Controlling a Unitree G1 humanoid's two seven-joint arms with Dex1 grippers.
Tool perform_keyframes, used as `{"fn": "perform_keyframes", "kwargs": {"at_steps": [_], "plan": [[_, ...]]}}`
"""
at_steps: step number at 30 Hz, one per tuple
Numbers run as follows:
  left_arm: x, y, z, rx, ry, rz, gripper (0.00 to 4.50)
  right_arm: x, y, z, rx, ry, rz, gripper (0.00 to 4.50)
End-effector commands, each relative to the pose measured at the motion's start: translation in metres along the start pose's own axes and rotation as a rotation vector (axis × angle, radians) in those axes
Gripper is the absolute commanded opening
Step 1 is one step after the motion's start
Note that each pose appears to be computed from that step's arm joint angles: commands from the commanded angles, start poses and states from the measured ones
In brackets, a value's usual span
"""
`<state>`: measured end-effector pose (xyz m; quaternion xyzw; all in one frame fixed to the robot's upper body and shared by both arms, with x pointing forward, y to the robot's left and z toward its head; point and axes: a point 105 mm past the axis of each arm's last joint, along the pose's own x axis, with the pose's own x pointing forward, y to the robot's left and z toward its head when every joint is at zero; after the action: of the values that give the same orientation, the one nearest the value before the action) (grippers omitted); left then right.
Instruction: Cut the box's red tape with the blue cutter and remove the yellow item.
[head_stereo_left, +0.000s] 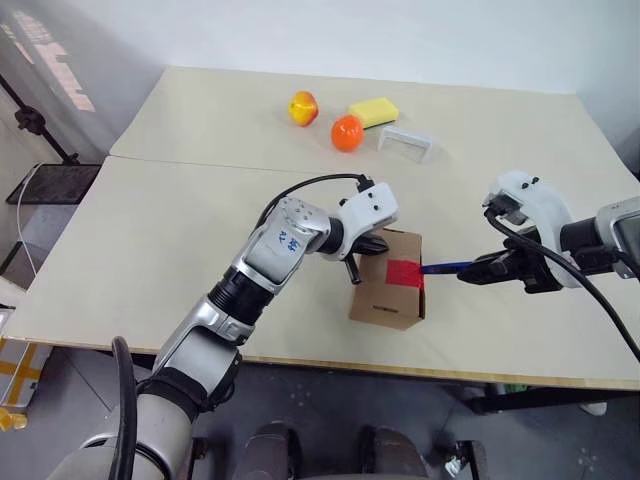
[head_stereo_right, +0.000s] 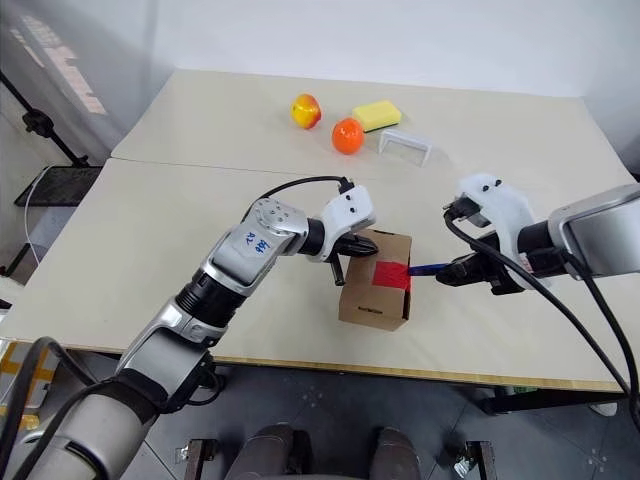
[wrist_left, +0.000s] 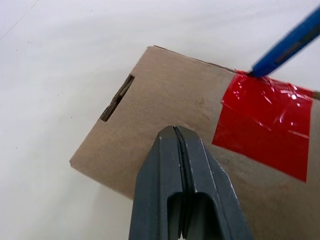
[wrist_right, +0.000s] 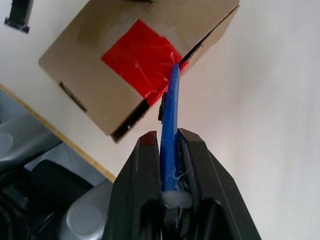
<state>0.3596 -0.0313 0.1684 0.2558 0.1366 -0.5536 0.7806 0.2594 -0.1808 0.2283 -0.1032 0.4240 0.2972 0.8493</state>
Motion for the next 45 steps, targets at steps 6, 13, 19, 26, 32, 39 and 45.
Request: {"fn": "perform_keyframes", "kwargs": {"at_steps": [6, 13, 19, 26, 32, 39, 45], "plan": [[0.015, -0.001, -0.030, -0.039, 0.111, 0.018, 0.00, -0.005, 0.035, -0.009, -0.069, 0.062, 0.195, 0.17], [0.018, -0.004, -0.031, -0.036, 0.107, 0.009, 0.00, 0.001, 0.033, -0.011, -0.051, 0.062, 0.193, 0.17], [0.018, -0.005, -0.031, -0.036, 0.108, 0.009, 0.00, 0.002, 0.051, -0.008, -0.095, 0.050, 0.302, 0.17], [0.018, -0.004, -0.031, -0.039, 0.107, 0.015, 0.00, -0.003, 0.063, -0.012, -0.119, 0.044, 0.380, 0.17], [0.017, -0.006, -0.031, -0.038, 0.102, 0.009, 0.00, -0.021, 0.043, -0.010, -0.082, -0.032, 0.230, 0.17], [0.010, -0.003, -0.025, -0.070, 0.065, 0.005, 0.00, -0.056, -0.004, 0.011, -0.010, -0.230, -0.050, 0.17], [0.005, 0.002, -0.022, -0.071, 0.040, 0.024, 0.00, -0.053, -0.062, 0.011, 0.022, -0.399, -0.253, 0.17]]}}
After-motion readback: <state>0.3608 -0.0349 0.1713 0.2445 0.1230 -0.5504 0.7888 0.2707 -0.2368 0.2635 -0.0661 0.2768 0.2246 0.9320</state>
